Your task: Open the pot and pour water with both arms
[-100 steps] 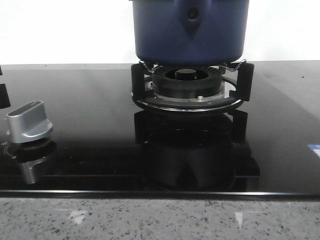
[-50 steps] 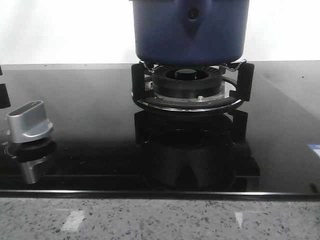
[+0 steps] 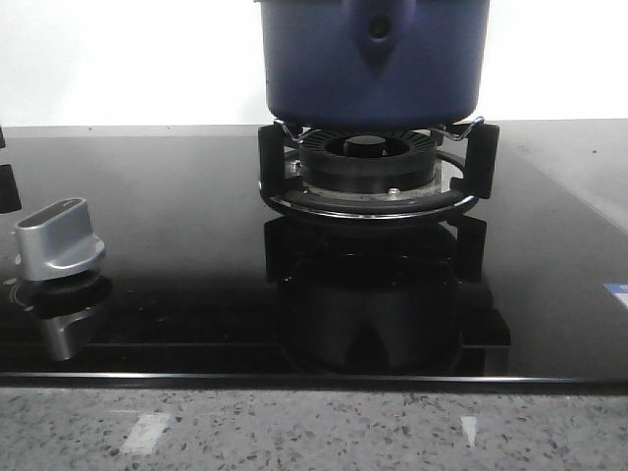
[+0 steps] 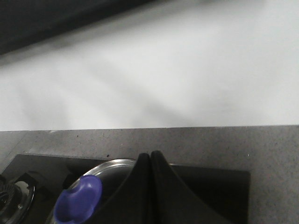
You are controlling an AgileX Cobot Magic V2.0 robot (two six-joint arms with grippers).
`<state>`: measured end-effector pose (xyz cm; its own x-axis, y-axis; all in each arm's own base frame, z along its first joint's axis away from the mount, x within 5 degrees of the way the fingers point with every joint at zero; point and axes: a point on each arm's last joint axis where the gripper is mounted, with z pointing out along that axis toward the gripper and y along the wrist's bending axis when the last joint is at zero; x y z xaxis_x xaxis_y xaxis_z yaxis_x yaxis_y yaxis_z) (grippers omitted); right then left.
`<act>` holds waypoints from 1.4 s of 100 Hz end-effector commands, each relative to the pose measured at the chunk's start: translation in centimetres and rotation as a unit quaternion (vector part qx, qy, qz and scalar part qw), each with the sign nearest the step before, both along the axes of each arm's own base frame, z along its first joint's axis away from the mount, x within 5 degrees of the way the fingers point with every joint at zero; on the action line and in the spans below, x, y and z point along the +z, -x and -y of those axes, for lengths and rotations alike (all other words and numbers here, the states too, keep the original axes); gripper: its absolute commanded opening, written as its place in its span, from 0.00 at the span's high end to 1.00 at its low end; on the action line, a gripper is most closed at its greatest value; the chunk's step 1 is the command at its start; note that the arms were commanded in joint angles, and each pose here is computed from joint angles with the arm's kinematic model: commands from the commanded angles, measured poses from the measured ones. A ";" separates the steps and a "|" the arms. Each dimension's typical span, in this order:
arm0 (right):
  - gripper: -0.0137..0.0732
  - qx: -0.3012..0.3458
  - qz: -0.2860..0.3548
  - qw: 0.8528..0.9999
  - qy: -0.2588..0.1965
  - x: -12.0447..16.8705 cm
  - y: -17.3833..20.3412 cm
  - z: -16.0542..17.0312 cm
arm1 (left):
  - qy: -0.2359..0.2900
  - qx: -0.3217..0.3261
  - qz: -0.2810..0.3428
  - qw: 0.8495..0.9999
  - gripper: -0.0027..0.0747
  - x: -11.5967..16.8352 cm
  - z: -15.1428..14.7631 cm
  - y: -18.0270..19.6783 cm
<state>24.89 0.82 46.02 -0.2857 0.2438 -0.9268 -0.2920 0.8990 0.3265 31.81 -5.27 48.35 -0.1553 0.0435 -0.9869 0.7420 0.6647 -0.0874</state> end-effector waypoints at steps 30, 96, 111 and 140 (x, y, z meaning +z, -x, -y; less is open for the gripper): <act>0.90 -0.098 0.109 0.987 0.069 -2.6 4.7 0.1 | 0.002 0.291 0.125 0.949 0.99 -2.0 -3.8 10.5; 0.90 -0.177 0.115 0.974 0.089 -15.2 15.2 0.8 | 0.009 0.309 0.109 0.945 0.99 -15.3 -3.3 21.7; 0.90 -0.174 0.114 0.974 0.088 -16.7 16.0 0.7 | 0.018 0.309 0.116 0.944 0.99 -16.0 -3.3 22.6; 0.90 -0.167 0.102 0.977 0.087 -17.4 16.0 0.6 | 0.027 0.292 0.114 0.949 0.99 -16.0 -3.0 22.8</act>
